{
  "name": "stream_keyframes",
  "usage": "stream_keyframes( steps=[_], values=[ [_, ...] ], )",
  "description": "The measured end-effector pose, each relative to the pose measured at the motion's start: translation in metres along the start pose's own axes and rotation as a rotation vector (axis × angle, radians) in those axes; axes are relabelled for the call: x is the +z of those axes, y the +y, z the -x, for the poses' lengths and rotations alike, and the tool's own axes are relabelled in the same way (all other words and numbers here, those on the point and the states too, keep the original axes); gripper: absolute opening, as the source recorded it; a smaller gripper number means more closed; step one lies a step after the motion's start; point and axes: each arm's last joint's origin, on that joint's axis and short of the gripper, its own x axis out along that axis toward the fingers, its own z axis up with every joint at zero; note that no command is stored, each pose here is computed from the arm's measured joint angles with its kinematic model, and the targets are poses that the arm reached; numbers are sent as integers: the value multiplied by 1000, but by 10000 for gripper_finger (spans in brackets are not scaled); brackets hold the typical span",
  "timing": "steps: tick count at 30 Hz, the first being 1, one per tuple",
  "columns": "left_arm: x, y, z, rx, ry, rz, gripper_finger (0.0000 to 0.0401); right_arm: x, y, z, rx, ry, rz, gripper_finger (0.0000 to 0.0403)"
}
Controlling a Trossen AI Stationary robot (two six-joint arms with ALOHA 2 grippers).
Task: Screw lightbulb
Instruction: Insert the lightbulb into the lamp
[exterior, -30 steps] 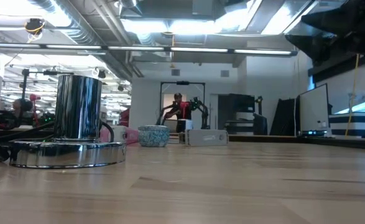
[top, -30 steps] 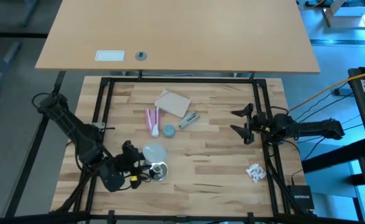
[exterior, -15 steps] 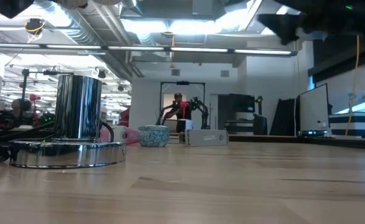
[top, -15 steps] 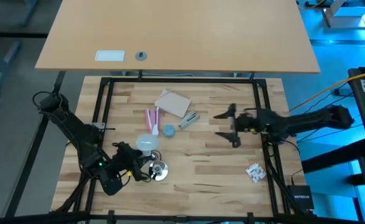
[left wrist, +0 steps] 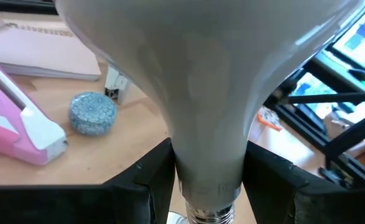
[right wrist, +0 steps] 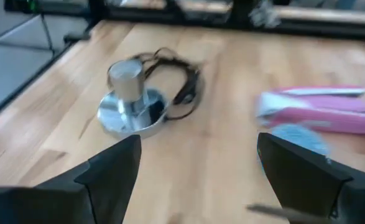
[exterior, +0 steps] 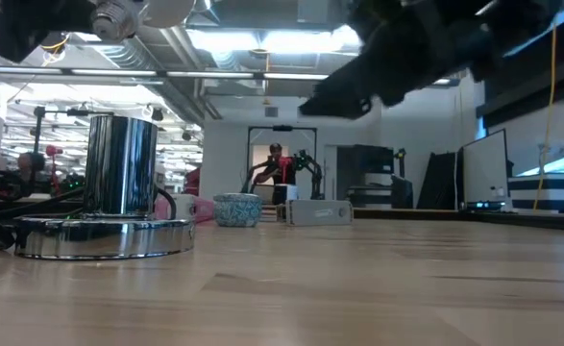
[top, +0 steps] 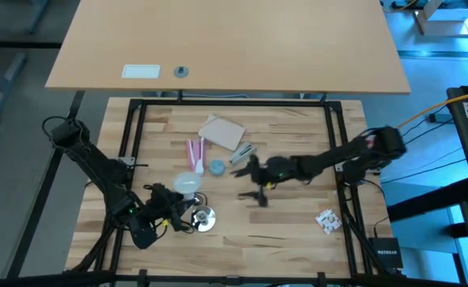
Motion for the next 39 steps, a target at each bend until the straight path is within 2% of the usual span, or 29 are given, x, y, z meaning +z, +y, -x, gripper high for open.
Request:
stream_keyframes(
  steps=[5, 9, 14, 20, 28, 39],
  values=[
    [-10, 2, 2, -40, 18, -7, 157, -6, 21, -42, 58, 56, 32, 328],
    [-19, -3, -1, -68, 10, -70, 157, -5, 35, -66, 44, 63, 73, 328],
    [-40, -10, -9, -88, -2, -168, 157, -6, 43, -86, 18, 69, 84, 328],
    [-66, -9, -19, -66, -41, -194, 157, -6, 46, -105, 8, 69, 74, 328],
    [-89, -5, -26, -27, -112, -204, 157, -4, 48, -112, -13, 62, 75, 328],
    [-91, -4, -27, -13, -123, -302, 157, -3, 47, -112, -30, 52, 75, 328]
  ],
)
